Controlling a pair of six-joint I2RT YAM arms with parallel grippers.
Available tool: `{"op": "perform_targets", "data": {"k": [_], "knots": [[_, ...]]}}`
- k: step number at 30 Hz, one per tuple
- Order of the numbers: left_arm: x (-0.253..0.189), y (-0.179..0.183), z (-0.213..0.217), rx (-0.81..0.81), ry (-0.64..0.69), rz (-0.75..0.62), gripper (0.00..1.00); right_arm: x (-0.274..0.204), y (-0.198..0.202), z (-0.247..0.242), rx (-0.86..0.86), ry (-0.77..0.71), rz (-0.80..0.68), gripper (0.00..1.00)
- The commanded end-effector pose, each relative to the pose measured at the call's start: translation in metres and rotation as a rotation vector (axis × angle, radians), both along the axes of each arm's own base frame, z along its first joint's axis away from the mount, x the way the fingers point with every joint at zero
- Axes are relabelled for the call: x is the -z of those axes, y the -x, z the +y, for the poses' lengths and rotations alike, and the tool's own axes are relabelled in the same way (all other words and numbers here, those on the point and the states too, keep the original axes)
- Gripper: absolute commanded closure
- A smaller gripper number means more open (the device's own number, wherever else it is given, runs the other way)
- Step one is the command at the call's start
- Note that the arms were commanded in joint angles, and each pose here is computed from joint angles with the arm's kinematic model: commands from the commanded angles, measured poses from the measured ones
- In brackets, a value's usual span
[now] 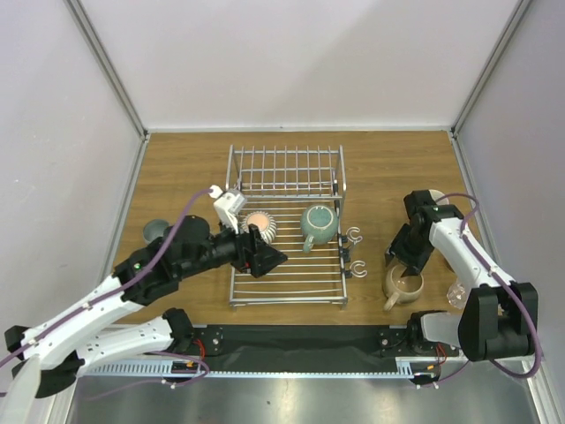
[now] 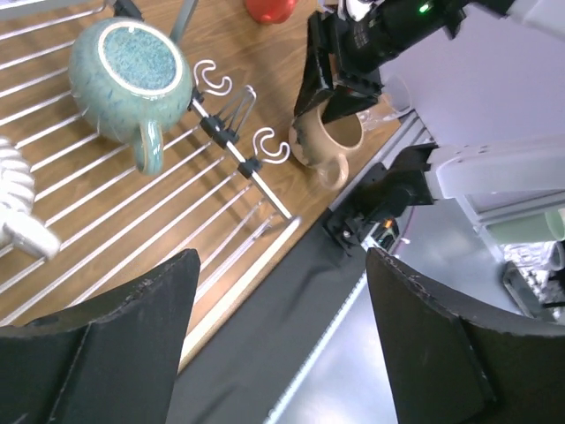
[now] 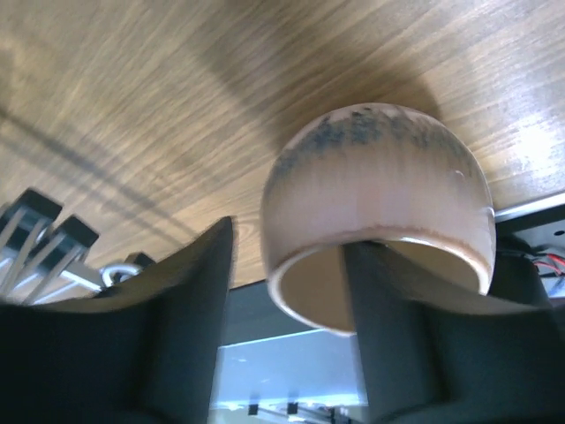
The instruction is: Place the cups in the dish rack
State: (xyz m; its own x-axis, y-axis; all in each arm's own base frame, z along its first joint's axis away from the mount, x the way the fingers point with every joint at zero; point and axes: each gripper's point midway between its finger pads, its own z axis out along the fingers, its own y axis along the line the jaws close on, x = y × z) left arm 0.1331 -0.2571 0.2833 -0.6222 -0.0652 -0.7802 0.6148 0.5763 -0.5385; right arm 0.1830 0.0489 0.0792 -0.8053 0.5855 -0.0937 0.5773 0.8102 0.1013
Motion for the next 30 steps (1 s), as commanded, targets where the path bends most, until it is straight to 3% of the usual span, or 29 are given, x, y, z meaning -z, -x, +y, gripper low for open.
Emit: {"op": "perform_targets", "data": {"k": [1,3,6,7,9,15,19,23,26,30], "knots": [[-0.029,0.004,0.02,-0.078,0.028,0.061,0.17,0.007,-0.017,-0.005,0.05,0.037,-0.049,0.48],[-0.037,0.004,0.028,-0.117,0.02,0.077,0.15,0.009,-0.016,-0.005,0.059,0.043,-0.05,0.55],[-0.064,0.004,0.033,-0.142,0.052,0.081,0.13,0.009,-0.013,-0.005,0.077,0.041,-0.047,0.77],[-0.082,0.005,0.034,-0.141,0.087,0.068,0.13,0.006,-0.013,-0.005,0.088,0.036,-0.061,0.91],[-0.094,0.005,0.027,-0.124,0.105,0.079,0.12,-0.004,-0.014,-0.006,0.099,0.039,-0.078,1.0],[-0.15,0.005,0.005,-0.03,0.21,0.052,0.1,-0.085,-0.037,0.003,0.103,-0.028,-0.27,1.0],[-0.165,-0.002,-0.014,0.045,0.288,0.05,0.1,-0.179,-0.068,0.036,0.035,-0.233,-0.543,1.0],[-0.192,-0.008,-0.03,0.089,0.456,-0.003,0.07,-0.286,-0.078,0.084,-0.105,-0.557,-0.859,1.0],[-0.198,-0.013,-0.039,0.101,0.534,-0.012,0.05,-0.368,-0.065,0.109,-0.193,-0.826,-1.095,1.0],[-0.198,-0.021,-0.052,0.11,0.547,-0.011,0.05,-0.434,-0.046,0.123,-0.23,-1.116,-1.243,1.0]]}}
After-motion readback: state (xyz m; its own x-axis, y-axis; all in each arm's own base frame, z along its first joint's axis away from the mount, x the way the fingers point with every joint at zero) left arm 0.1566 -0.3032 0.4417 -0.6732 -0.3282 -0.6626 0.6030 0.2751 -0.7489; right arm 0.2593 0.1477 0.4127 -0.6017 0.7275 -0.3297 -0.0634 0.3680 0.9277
